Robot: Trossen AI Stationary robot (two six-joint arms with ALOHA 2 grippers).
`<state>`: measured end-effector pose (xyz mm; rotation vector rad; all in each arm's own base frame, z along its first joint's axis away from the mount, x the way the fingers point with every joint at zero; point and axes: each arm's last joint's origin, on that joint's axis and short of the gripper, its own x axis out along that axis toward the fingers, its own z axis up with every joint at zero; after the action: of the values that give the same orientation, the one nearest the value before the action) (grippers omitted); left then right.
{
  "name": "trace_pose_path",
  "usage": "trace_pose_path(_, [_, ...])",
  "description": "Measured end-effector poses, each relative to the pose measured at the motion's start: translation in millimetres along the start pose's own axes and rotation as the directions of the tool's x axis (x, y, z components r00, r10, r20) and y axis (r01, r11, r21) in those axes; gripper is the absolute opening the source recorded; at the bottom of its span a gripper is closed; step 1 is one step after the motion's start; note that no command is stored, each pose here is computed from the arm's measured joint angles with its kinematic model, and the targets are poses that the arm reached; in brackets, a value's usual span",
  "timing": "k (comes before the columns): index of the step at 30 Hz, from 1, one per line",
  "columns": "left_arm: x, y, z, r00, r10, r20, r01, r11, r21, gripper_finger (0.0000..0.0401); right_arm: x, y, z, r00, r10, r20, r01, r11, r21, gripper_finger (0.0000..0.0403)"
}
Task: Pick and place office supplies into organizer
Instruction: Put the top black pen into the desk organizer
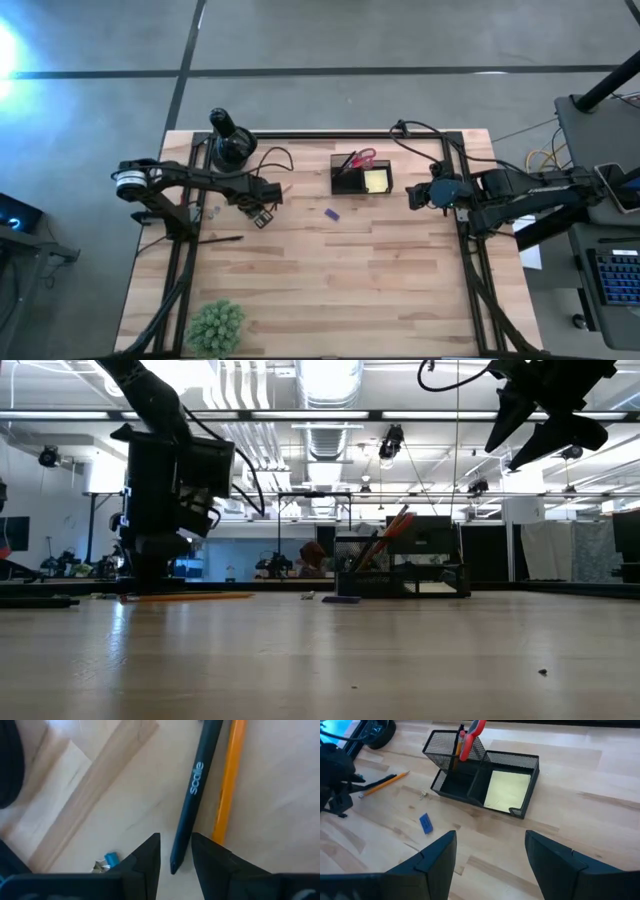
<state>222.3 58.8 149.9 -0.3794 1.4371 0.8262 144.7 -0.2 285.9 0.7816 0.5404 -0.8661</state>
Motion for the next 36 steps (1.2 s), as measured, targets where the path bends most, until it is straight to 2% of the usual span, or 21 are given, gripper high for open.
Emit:
trace_pose_path(7, [2.6,-1.5,-0.2,1.0,-0.029,0.006,0.029,0.999,0.045,0.0095,0.0,0.0,0.0,1.0,0.0,0.0,0.0,1.0,0.02,0.0226])
trace_pose_path(12, [5.1,-4.7,2.0,0.996,-0.084,-0.006,0.085,0.992,0.097,0.0095,0.0,0.0,0.0,1.0,0.0,0.0,0.0,1.0,0.02,0.0226])
trace_pose_path(18, [7.6,-6.4,2.5,0.996,-0.091,-0.019,0.092,0.989,0.116,0.0093,0.0,0.1,0.1,1.0,0.001,0.0,-0.001,1.0,0.02,0.0226])
trace_pose_path(21, [7.7,-6.7,2.5,0.995,-0.102,-0.024,0.104,0.988,0.117,0.0079,0.0,0.2,0.1,1.0,0.001,0.001,-0.002,1.0,0.021,0.0226])
trace_pose_path(27, [8.1,-7.1,2.5,0.993,-0.114,-0.03,0.117,0.983,0.14,0.0015,0.0,0.2,0.1,1.0,0.002,0.001,-0.002,1.0,0.021,0.0226])
trace_pose_path(36, [-1.3,-9.7,6.2,0.995,-0.1,0.024,0.096,0.985,0.143,0.0008,0.0,0.2,0.1,1.0,0.002,0.001,-0.002,1.0,0.02,0.0226])
